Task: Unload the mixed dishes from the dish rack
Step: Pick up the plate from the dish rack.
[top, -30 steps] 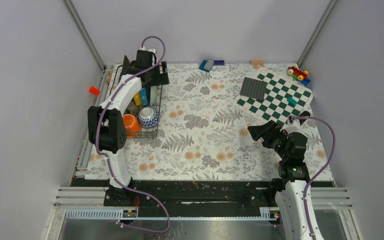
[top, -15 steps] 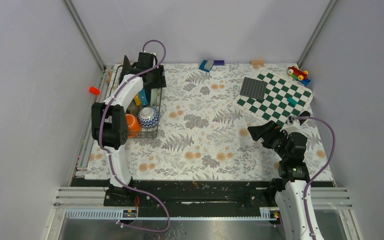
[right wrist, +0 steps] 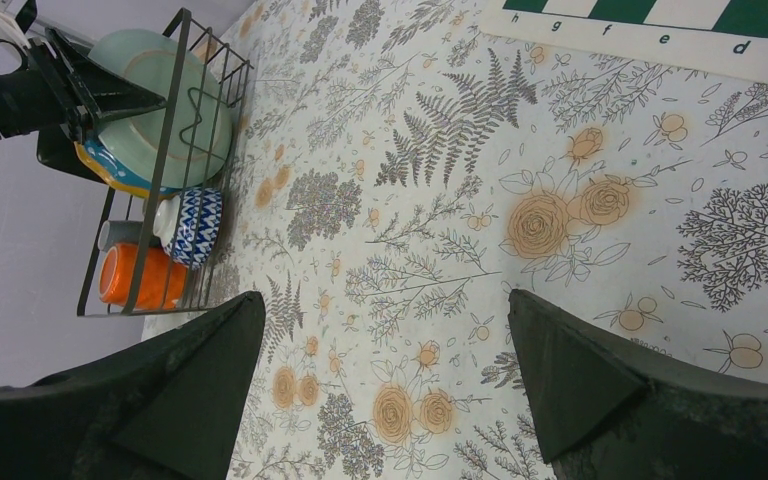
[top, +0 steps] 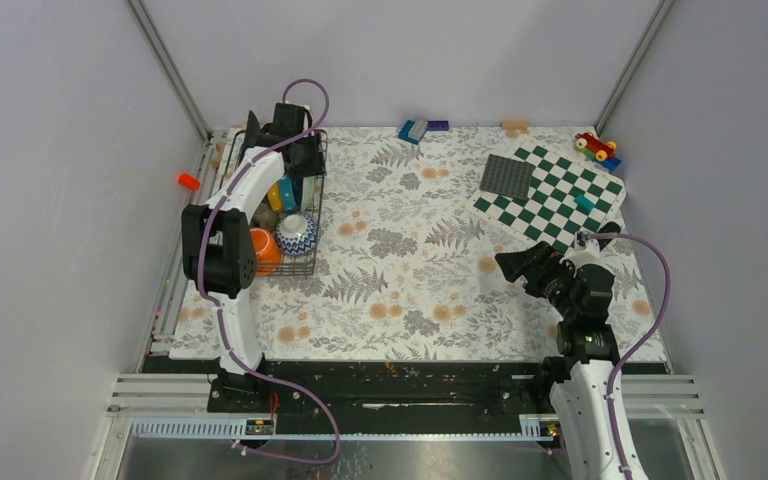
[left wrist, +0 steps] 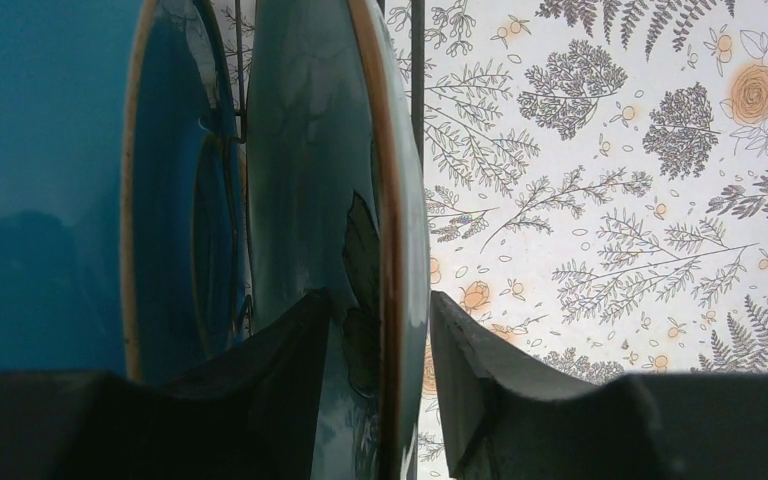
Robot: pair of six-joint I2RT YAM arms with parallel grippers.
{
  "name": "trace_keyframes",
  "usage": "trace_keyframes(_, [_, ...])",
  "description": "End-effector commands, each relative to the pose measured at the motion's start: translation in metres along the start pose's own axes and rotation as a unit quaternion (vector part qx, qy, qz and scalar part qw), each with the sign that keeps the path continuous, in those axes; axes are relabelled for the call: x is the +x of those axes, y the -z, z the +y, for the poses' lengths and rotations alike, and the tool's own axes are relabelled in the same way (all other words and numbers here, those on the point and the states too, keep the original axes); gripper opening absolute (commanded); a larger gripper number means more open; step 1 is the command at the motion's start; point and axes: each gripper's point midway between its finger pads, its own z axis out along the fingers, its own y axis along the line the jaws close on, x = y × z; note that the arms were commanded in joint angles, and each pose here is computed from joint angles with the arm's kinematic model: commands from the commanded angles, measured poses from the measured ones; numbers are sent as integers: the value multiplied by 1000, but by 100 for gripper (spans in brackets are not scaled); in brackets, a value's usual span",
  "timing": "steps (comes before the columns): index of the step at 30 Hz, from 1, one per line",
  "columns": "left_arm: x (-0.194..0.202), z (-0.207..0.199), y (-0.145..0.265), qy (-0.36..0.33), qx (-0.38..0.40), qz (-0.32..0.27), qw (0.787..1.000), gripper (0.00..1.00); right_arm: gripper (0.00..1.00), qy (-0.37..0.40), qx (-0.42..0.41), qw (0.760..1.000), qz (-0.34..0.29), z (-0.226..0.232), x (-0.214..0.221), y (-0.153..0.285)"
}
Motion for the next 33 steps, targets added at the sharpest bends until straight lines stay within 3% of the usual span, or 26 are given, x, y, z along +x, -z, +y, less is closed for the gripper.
trace_keyframes(1, [-15, -29, -1, 0, 61, -20, 998, 24, 99, 23, -18, 999, -16, 16, -15, 3])
trace_keyframes(10, [-37, -43, 26, 9, 87, -52, 995, 0, 99, 23, -22, 999, -18, 17, -16, 4])
trace_keyframes(33, [-94, -52, 101, 3, 86, -156, 984, 0, 99, 25, -26, 999, -23, 22, -19, 7])
